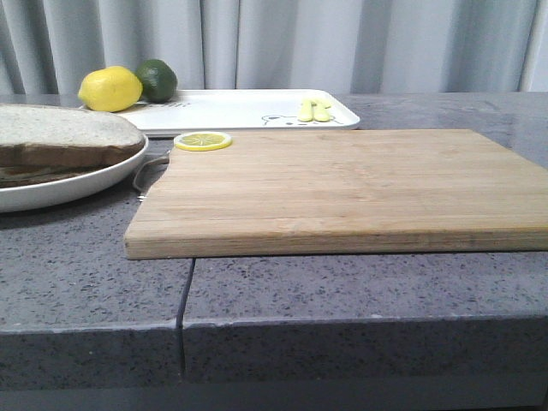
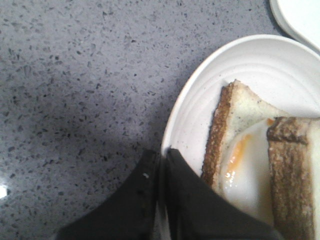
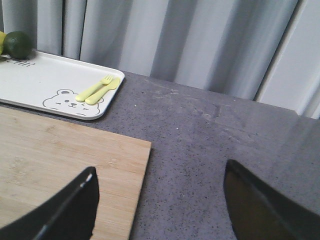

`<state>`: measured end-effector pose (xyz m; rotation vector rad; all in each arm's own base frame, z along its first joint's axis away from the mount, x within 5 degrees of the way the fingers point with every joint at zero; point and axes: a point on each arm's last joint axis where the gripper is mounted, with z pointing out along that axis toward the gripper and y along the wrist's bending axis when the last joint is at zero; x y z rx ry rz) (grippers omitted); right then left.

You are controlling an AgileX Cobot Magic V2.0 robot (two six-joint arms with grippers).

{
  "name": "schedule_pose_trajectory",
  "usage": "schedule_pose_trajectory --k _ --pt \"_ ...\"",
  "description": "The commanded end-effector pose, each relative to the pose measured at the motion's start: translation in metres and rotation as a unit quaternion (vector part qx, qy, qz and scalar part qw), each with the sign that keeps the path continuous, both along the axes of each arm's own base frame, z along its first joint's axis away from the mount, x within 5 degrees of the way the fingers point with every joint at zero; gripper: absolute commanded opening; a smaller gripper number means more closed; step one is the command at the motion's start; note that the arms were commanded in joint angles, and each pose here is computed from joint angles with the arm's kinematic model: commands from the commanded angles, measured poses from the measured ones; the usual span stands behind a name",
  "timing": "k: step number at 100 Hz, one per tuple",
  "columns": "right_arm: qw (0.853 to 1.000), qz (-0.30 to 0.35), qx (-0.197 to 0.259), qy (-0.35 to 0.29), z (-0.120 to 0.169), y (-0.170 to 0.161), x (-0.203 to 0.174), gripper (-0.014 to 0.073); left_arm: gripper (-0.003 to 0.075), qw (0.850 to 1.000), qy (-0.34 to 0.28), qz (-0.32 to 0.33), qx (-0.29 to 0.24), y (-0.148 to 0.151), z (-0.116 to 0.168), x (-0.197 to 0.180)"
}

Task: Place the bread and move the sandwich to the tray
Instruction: 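Lift the sandwich plate with the left gripper toward the tray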

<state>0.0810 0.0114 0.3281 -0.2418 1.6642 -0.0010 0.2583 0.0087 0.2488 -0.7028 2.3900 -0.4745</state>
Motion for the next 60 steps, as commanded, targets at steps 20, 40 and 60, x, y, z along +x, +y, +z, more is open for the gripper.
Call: schedule_pose_trajectory --k 20,40,60 --pt "0.999 -0.001 0.002 -0.041 0.013 0.0 0.0 0.052 -0.0019 0.997 -0.074 0.029 -0.025 0.0 0.031 -0.002" --pt "0.999 -0.001 0.002 -0.041 0.013 0.0 0.0 0.052 -0.0019 0.991 -0.116 0.04 -0.052 -0.004 0.053 -0.014" --pt "0.999 -0.001 0.002 -0.041 0.013 0.0 0.0 0.052 -0.0019 0.984 -0.15 0.039 -0.088 -0.008 0.076 -0.014"
